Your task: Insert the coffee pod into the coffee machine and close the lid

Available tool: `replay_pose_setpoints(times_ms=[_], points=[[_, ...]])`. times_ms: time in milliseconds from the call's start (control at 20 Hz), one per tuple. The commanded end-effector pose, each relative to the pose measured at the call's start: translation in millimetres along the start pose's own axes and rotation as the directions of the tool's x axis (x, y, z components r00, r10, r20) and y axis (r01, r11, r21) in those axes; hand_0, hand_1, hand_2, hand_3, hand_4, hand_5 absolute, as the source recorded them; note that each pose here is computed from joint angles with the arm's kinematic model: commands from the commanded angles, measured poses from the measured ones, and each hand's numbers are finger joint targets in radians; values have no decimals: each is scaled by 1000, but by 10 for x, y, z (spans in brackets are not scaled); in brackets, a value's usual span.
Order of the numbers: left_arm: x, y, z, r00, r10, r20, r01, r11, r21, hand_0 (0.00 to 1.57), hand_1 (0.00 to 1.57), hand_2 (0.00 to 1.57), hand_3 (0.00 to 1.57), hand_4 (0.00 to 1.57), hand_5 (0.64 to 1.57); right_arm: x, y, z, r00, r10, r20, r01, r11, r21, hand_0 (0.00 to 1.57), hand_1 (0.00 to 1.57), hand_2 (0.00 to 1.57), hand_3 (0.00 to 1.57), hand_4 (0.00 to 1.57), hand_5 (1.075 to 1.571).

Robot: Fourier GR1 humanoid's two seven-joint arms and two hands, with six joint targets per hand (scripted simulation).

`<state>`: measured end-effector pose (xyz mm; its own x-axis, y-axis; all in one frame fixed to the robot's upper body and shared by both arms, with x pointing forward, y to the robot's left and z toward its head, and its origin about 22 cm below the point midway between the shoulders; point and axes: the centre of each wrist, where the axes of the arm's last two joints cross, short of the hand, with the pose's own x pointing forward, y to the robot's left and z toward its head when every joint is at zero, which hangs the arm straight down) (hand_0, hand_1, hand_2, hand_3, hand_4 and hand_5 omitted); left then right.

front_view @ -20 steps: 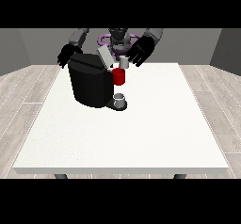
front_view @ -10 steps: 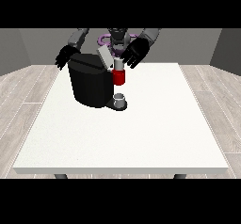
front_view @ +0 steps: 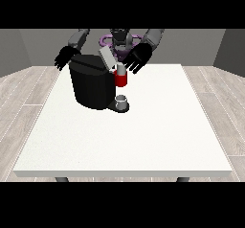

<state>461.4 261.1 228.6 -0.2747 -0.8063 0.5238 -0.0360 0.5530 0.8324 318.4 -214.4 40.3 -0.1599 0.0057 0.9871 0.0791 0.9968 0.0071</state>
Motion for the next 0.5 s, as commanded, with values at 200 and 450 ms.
replay_pose_setpoints(times_ms=[200, 450], points=[[91, 35, -48, 1000, 5, 7, -5, 1000, -16, 1164, 1164, 1239, 1182, 492, 1571, 1, 17, -48, 1000, -9, 21, 9, 1000, -7, 0, 0, 0, 0, 442, 1571], [-97, 96, 15, 999, -1, -35, 0, 1000, -23, 1236, 1236, 1279, 1197, 487, 1571, -10, 43, 92, 1000, 1, 6, -1, 1000, 25, 0, 0, 0, 0, 433, 1571]])
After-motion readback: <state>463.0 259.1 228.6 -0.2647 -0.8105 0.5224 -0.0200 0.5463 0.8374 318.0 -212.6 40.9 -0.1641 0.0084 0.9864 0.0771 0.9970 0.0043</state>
